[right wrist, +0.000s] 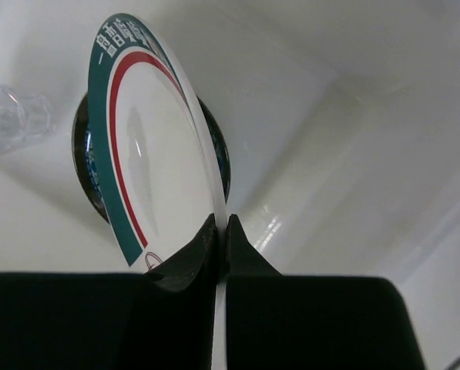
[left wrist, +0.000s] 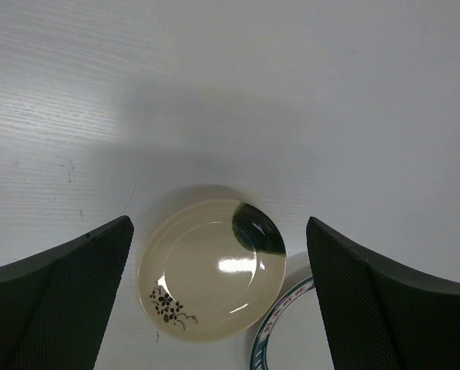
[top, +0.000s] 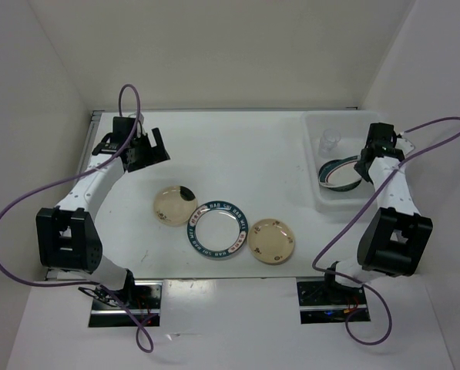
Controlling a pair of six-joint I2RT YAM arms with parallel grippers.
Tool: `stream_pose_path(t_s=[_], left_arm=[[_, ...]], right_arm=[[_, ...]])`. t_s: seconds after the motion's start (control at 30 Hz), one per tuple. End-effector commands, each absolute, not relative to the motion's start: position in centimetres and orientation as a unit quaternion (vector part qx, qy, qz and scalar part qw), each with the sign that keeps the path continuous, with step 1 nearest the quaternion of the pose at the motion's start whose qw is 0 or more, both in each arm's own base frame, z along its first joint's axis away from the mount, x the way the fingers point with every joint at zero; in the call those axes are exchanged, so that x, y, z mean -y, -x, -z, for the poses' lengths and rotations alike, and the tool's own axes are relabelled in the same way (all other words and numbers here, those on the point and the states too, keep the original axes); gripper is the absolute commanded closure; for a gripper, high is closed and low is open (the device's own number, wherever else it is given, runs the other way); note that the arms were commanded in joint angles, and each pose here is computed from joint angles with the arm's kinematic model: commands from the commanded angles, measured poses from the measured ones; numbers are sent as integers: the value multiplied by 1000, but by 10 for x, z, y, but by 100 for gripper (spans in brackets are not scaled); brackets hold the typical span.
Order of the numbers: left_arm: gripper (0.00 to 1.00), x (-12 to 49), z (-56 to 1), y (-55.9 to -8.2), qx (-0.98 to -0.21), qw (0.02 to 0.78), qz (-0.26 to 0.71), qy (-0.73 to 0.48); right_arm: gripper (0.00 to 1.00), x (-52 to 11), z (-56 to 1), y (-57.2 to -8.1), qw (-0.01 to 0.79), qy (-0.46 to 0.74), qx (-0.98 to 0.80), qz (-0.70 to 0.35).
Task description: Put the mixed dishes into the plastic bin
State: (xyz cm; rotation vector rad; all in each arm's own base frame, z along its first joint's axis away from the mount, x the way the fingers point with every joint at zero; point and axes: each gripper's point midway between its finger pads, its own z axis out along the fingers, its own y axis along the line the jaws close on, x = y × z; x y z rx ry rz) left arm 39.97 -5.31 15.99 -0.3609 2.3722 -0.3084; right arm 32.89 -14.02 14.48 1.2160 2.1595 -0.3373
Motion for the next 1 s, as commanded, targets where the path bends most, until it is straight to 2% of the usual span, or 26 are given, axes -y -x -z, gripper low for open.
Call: stream_pose_path(t_s=[0.0, 0.07, 0.2, 0.23, 0.33, 0.53, 0.57, 0.63, 0.7, 0.8, 0.97], left_arm=[[0, 55, -160, -403, -916, 359, 128, 126], [0, 55, -160, -403, -916, 359, 128, 126], [0, 55, -156, -401, -917, 355, 127, 127], [0, 55, -156, -401, -917, 355, 127, 127], [0, 54, -157, -404, -916, 360, 124, 128], [0, 54, -157, -404, -916, 360, 124, 128], [0, 54, -157, -404, -916, 360, 124, 128], [0, 54, -154, -402, -917, 356, 123, 128], [0, 54, -154, -402, -917, 356, 123, 129], [0, 54, -154, -402, -917, 356, 123, 129], [0, 55, -152, -403, -916, 358, 128, 126]], right_arm=[[100, 146, -134, -344, 330, -467, -811, 125], [96, 149, -125, -343, 320, -470, -812, 128], [82, 153, -109, -336, 305, -475, -814, 138], [75, 152, -104, -332, 300, -474, -816, 139], [67, 156, -100, -327, 289, -476, -817, 150], [66, 166, -97, -315, 278, -482, -813, 172], [53, 166, -96, -313, 273, -481, -815, 173], [51, 167, -98, -311, 269, -482, -815, 179], [45, 168, -107, -307, 273, -487, -809, 185], [40, 170, -150, -313, 321, -496, -788, 173], [29, 139, -263, -332, 467, -449, -760, 52]])
